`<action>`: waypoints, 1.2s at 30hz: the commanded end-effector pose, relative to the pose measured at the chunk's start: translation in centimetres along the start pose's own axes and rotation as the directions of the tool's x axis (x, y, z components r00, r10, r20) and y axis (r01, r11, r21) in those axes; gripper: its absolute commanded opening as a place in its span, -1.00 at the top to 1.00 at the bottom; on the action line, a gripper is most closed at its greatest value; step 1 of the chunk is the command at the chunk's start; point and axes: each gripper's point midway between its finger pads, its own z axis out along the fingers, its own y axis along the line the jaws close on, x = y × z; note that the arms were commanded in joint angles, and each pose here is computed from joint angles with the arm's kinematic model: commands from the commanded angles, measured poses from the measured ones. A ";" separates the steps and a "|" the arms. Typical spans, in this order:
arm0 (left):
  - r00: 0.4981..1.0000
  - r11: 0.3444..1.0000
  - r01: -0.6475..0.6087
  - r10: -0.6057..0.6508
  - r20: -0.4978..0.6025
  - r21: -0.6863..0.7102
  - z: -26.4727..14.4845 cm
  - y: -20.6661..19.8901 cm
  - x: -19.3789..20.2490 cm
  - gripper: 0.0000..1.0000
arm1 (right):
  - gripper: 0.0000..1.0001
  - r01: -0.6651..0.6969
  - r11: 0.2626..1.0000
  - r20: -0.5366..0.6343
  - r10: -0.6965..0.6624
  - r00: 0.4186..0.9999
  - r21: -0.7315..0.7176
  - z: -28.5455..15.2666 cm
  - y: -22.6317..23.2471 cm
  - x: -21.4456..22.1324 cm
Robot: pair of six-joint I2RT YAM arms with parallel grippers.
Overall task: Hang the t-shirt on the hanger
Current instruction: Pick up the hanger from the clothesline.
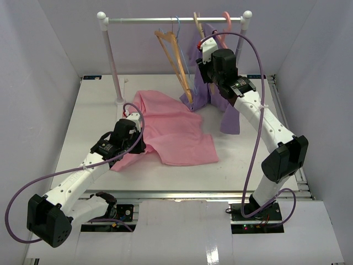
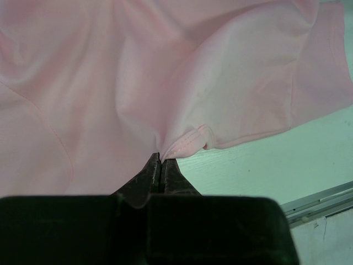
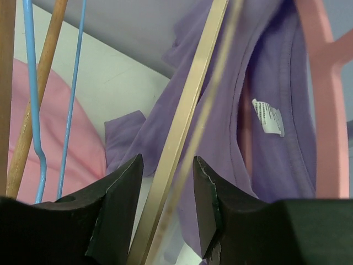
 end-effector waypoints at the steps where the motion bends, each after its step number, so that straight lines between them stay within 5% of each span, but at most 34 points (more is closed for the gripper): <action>1: 0.999 1.000 -0.006 0.005 0.039 0.022 -0.6 -0.4 -0.7 1.00 | 0.39 -0.018 1.000 0.127 0.018 0.992 -0.002 -1.2 -1.1 -4.4; 7: 0.999 1.000 -0.004 0.004 0.041 0.019 -0.6 -0.4 -0.7 1.00 | 0.84 -0.033 0.999 0.157 0.030 0.987 0.021 -1.7 -1.9 -5.9; 18: 0.999 1.000 -0.002 0.001 0.042 0.020 -0.6 -0.4 -0.7 1.00 | 0.84 -0.077 0.997 0.263 0.072 0.962 0.008 -5.6 -3.0 -9.5; 26: 0.999 1.000 -0.001 0.001 0.042 0.018 -0.6 -0.4 -0.7 1.00 | 0.84 -0.090 0.996 0.217 0.087 0.972 0.002 -5.4 -2.9 -7.6; 31: 0.999 1.000 -0.001 0.001 0.040 0.018 -0.6 -0.3 -0.6 1.00 | 0.31 -0.089 0.996 0.147 0.090 0.985 -0.011 -3.8 -2.2 -6.0; 36: 0.999 1.000 -0.002 0.001 0.040 0.019 -0.6 -0.4 -0.7 1.00 | 0.15 -0.100 0.995 0.102 0.099 0.990 -0.003 -2.6 -2.1 -5.3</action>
